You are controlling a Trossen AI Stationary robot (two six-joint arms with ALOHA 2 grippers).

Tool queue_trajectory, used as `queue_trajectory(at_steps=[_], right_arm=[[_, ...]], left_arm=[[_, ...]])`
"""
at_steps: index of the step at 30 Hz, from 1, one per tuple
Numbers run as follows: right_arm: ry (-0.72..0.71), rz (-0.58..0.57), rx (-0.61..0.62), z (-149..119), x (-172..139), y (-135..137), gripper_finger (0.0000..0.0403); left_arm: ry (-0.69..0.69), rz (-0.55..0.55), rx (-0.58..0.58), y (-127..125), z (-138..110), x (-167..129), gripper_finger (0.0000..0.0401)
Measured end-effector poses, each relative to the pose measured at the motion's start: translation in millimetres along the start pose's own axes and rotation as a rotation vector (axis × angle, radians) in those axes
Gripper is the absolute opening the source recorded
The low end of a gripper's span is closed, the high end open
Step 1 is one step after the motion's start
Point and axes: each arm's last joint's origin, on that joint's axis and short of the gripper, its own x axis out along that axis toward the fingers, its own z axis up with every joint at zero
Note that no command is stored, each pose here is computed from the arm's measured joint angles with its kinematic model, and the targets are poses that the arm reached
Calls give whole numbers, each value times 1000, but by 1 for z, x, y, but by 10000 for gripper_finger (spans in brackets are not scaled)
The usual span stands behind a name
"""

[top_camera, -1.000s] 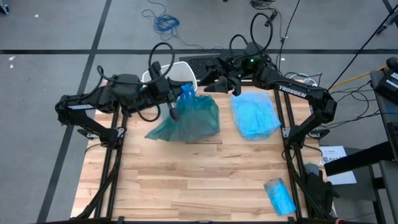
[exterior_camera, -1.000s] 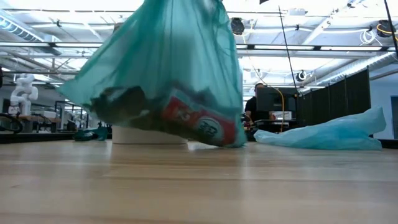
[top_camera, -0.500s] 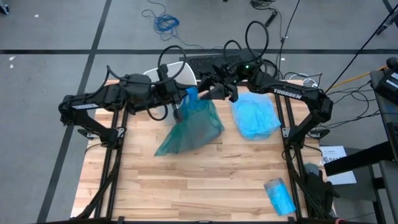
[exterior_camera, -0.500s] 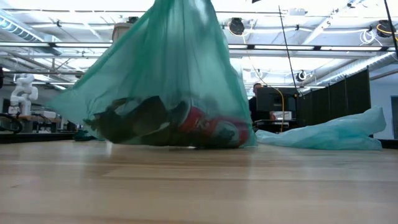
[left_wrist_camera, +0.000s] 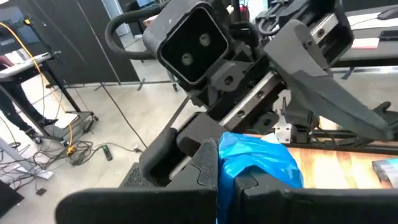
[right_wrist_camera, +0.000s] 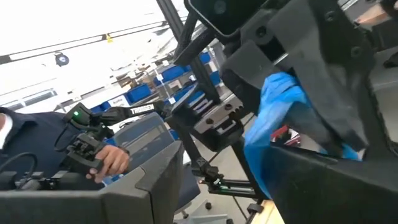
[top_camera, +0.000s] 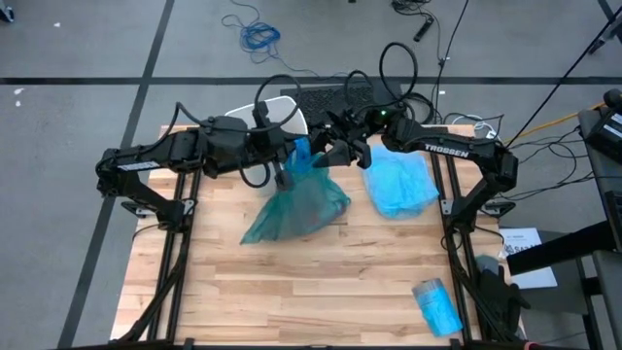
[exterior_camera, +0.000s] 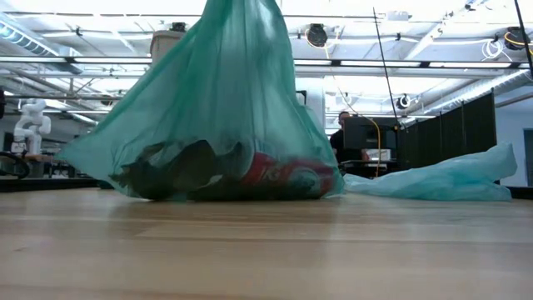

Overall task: Place trash/remove bag and relplace
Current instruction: Close the blue trash bag

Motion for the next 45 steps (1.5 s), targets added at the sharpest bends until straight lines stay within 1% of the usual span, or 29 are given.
queue_trajectory(at_steps=[5, 9, 12, 16, 22, 25, 28, 32, 40, 45], right_arm=[[9, 20, 34, -5, 8, -3, 196], [5, 13, 40, -6, 9, -6, 196], [-4, 25, 38, -5, 9, -5, 196], [-16, 11, 38, -2, 4, -7, 196], [-32, -4, 41, -1, 1, -9, 196], [-37, -51, 60, 0, -5, -15, 196], [-37, -68, 60, 1, -9, -17, 196], [-49, -49, 52, 3, -8, -15, 196], [-31, -18, 75, -2, 2, -9, 195], [-20, 11, 82, -2, 3, -7, 180]], left_arm=[[7, 9, 0, 0, -2, 6, 0], [-21, -42, -13, -1, 1, 6, 0], [-19, -46, -32, -2, 1, 5, 0], [-45, -77, -38, -4, 3, 5, 0], [-41, -93, -36, -5, 3, 4, 0], [-34, -111, -30, -9, 2, 3, 0], [-32, -115, -27, -12, 2, 2, 0], [-11, -119, -19, -12, 0, 2, 0], [14, -101, -3, -13, -4, 15, 0], [12, -96, 16, -12, -5, 17, 0]])
